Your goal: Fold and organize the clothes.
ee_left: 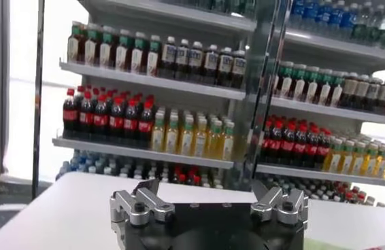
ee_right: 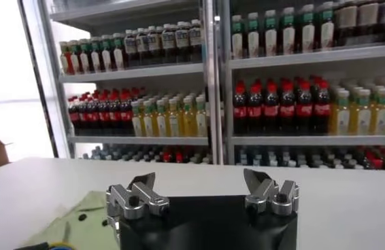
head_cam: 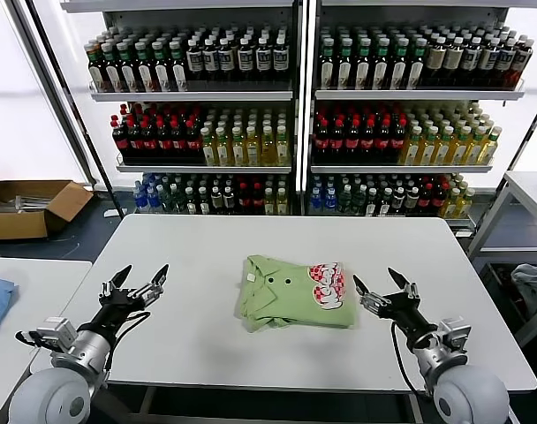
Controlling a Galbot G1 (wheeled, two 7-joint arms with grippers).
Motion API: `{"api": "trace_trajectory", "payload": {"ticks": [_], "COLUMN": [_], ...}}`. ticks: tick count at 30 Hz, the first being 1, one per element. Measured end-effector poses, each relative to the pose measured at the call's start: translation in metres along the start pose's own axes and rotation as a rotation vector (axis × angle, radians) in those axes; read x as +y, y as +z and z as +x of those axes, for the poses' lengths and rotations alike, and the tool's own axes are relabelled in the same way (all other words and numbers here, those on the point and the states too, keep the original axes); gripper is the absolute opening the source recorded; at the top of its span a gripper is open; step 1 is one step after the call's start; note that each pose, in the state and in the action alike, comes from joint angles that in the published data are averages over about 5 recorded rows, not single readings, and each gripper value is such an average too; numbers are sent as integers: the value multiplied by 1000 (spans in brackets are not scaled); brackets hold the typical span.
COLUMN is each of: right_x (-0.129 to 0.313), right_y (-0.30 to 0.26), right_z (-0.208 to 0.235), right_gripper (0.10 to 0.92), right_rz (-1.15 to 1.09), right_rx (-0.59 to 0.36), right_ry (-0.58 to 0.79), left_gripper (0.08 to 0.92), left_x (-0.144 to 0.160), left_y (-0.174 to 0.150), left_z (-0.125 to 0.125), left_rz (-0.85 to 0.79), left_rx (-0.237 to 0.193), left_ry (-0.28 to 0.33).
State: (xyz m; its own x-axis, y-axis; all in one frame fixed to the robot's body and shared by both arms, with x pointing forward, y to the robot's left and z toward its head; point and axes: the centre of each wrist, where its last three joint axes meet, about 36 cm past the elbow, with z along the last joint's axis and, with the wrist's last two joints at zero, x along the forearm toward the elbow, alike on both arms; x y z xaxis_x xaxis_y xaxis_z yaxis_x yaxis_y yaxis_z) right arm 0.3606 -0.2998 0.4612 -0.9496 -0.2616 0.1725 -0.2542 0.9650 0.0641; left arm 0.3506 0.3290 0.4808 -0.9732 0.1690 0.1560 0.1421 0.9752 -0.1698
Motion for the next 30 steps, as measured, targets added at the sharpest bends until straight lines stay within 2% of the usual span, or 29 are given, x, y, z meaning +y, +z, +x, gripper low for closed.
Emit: {"api": "trace_trajectory", "payload": {"ticks": [7,16,30], "right_x": [0,-1,-7], "right_y": [9,15,21], "right_z": [16,27,42], "right_gripper": [823,823,823], "right_rz": [14,34,36], "right_rx": [-6,-7,-17], "right_ry": [10,19,49], "left_gripper": [823,823,823], "left_x": [4,9,13], "left_y": [3,1,2], "left_z": [9,18,23], "left_rz": [-40,-73,-90], "left_rx": [-34,-55,-62], "left_ry": [-6,-19,-22]}}
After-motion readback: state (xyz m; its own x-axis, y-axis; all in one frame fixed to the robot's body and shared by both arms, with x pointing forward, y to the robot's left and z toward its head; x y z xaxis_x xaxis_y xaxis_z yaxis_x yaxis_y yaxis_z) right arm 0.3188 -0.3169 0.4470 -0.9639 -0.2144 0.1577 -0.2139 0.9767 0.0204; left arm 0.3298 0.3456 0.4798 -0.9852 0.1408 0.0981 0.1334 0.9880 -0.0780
